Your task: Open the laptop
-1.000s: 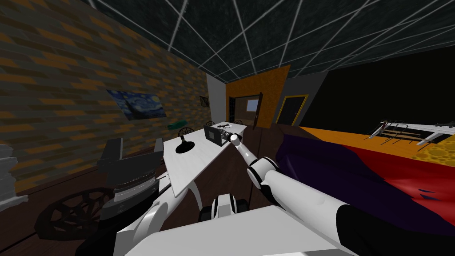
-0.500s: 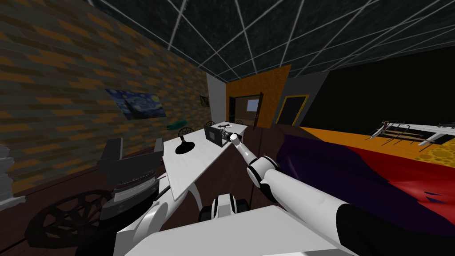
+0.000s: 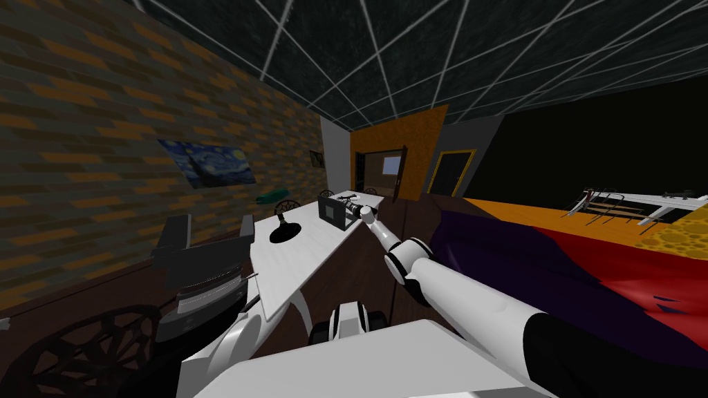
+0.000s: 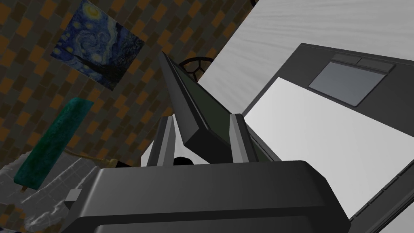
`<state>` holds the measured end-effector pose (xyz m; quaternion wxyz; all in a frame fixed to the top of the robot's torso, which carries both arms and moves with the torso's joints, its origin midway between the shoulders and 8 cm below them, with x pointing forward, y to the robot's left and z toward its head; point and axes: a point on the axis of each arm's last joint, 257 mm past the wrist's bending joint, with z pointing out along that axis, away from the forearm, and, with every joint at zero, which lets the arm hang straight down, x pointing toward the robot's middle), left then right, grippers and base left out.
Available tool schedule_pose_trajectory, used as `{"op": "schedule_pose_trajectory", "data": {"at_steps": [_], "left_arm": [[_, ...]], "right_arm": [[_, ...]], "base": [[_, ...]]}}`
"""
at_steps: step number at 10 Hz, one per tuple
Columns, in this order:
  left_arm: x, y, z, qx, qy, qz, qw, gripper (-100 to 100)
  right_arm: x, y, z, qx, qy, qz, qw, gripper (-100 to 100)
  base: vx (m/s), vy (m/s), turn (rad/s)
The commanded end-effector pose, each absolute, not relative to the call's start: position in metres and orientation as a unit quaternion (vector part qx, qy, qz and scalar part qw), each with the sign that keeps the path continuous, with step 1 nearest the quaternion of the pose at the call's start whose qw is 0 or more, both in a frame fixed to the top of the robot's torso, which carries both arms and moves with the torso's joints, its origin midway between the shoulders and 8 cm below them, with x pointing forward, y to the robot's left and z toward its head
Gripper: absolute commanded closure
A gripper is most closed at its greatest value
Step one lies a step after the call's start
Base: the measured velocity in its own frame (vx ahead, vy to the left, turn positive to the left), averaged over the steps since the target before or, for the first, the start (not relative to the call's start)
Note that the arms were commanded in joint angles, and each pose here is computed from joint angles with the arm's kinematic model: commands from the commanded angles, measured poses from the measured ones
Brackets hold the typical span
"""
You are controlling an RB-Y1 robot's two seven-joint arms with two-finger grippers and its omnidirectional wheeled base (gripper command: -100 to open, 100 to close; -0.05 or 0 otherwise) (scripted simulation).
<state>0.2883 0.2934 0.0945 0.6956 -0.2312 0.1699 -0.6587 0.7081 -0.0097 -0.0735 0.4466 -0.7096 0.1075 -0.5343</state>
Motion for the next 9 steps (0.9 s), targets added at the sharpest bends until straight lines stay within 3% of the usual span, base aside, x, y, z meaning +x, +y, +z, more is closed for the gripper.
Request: {"op": "schedule_pose_trajectory", "data": {"at_steps": [1,9], "left_arm": [[0.288,0.293,0.095,-0.231,0.17,-0.659,0.696,0],[0.288,0.293,0.095,-0.231,0.17,-0.659,0.696,0]], "right_arm": [[0.708,-0.013,-0.079,-0.713,0.116,-0.526,0.449,100],[0.715,-0.03,-0.081,-0.719,0.179,-0.457,0.492,100]], "base": [[0.017,-0.005,-0.009],[0.038,-0.003,-0.034]]}}
